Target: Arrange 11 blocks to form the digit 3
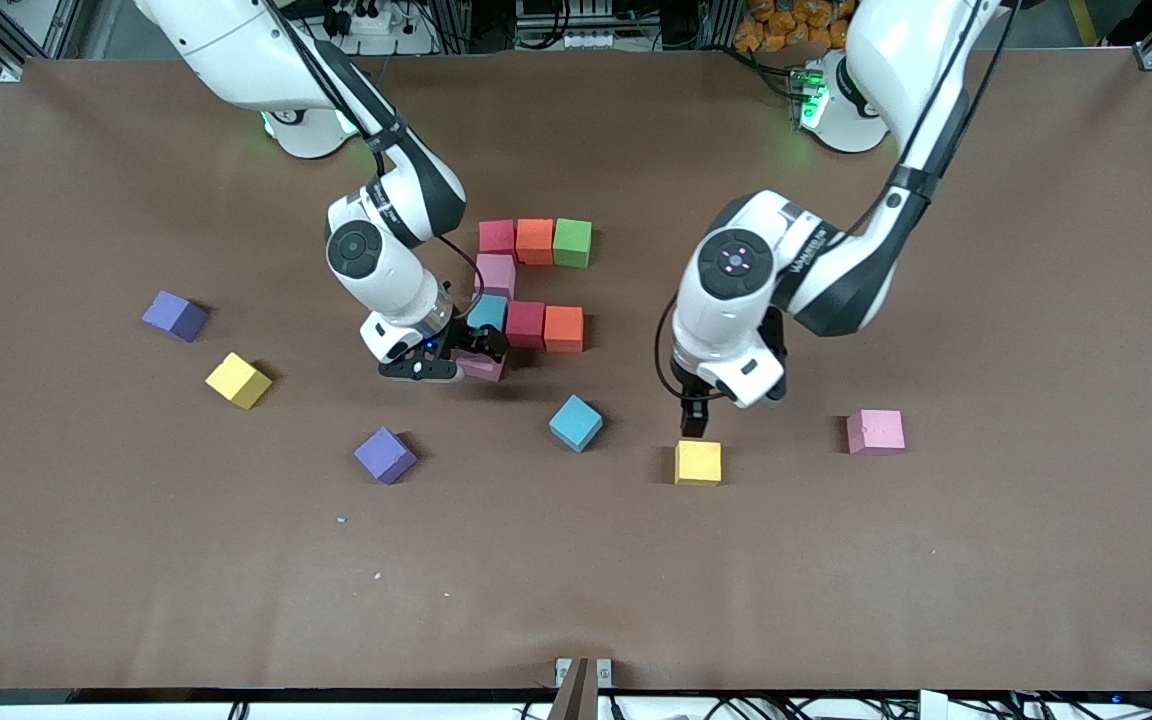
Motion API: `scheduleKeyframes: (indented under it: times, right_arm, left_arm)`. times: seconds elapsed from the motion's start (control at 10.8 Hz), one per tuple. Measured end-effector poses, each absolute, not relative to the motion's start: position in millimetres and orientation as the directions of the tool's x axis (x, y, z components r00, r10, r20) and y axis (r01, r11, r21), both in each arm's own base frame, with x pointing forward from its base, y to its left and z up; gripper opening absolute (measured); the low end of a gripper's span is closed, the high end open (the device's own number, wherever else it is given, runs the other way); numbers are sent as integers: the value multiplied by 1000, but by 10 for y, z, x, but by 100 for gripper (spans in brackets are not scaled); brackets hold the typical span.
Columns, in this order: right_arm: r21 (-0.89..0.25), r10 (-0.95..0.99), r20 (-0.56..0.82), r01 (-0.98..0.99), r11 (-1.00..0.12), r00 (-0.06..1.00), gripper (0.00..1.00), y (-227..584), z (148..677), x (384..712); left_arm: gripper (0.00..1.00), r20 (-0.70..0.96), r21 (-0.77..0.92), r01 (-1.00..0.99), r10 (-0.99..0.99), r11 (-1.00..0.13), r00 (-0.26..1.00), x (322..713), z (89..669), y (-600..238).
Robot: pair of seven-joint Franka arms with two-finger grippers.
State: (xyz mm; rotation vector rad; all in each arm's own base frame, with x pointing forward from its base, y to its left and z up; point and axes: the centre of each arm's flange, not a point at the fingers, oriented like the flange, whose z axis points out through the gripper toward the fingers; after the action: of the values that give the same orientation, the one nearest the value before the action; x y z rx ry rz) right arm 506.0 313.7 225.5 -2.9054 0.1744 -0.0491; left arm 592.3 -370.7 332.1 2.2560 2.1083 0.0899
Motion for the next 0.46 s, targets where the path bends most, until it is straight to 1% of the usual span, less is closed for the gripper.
scheduleKeyframes:
  times: [0.28,0.46]
  right_arm:
    - [-238,-137,33,-126,-963,990,100,3084,2599,5271]
    - [-245,-175,50,-157,-957,983,100,2904,2707,5442]
  left_arm:
    - [100,11,69,996,998,-58,58,5958,3261,-3634]
    - [100,11,67,996,998,-60,60,5949,3253,-3643]
